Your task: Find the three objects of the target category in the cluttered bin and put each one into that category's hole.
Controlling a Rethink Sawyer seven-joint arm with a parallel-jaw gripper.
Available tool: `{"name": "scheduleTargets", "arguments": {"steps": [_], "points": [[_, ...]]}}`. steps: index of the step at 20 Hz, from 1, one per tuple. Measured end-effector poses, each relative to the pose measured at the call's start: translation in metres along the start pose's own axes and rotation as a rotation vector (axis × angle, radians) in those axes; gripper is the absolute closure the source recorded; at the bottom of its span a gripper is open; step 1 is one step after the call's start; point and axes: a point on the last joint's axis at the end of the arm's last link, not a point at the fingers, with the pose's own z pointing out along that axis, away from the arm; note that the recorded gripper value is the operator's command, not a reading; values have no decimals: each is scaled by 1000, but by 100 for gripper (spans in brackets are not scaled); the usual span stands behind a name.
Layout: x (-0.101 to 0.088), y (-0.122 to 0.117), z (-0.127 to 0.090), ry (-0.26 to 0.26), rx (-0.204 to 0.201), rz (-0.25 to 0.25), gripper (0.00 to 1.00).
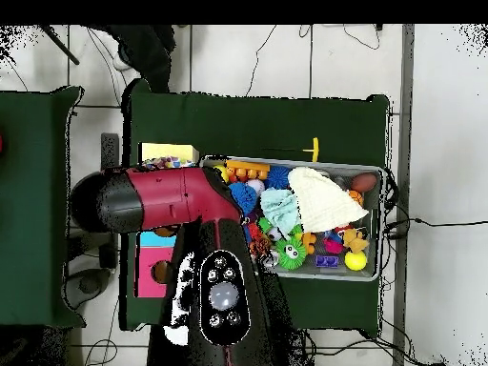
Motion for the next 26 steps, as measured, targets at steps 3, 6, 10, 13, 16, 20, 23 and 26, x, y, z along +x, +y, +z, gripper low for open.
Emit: {"name": "scheduleTargets", "arguments": {"steps": [3,6,10,13,16,20,23,26], "points": [[-4,-4,-9,-7,2,6,100],[-9,-8,-15,-20,2,13,100],[-16,-12,-20,-34,2,19,100],[-21,-12,-22,-45,0,20,100],[-27,-12,-23,-54,-1,21,100],[-35,-12,-17,-61,-3,23,100],[-39,-14,-8,-57,-6,27,100],[-41,-18,2,-48,-6,35,100]]}}
